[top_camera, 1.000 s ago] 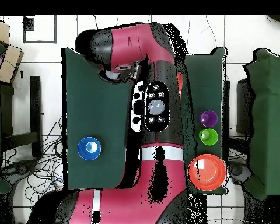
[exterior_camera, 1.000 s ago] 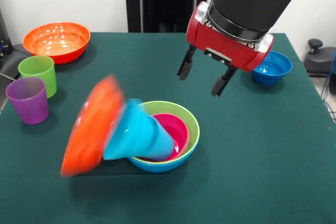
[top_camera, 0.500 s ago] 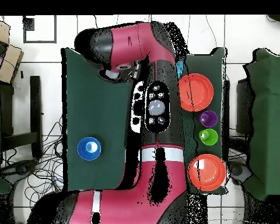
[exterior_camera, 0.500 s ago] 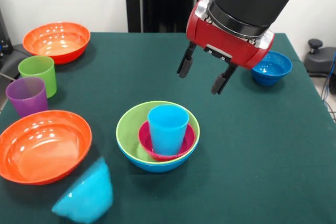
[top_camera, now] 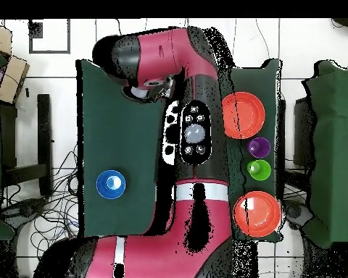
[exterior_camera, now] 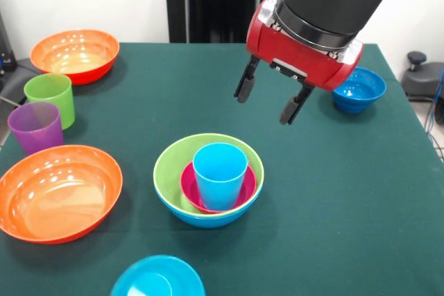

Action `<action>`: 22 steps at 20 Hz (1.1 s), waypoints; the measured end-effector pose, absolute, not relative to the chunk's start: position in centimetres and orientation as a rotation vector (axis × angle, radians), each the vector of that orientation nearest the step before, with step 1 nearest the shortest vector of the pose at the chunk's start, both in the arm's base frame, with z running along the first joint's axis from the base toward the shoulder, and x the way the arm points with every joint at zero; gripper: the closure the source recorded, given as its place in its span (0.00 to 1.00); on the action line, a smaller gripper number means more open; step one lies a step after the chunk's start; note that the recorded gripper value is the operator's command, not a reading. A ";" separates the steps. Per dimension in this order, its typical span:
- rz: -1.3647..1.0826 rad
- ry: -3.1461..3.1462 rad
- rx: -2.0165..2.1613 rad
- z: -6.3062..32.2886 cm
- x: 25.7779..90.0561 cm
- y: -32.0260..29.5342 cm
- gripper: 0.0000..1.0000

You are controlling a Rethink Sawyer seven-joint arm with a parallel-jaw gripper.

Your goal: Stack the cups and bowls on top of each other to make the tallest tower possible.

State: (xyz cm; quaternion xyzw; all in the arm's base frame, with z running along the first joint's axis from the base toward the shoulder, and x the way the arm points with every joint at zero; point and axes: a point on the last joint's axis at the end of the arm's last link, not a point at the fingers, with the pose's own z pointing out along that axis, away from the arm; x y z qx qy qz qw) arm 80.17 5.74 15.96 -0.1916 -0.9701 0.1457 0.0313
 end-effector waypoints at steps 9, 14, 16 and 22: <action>0.449 -2.988 -0.590 16.0 80.2 5.7 0.00; 0.447 -2.987 -0.593 15.9 80.2 5.6 0.00; 0.446 -2.985 -0.597 15.7 80.2 5.4 0.00; 0.399 -3.010 -0.655 13.8 81.7 2.5 0.00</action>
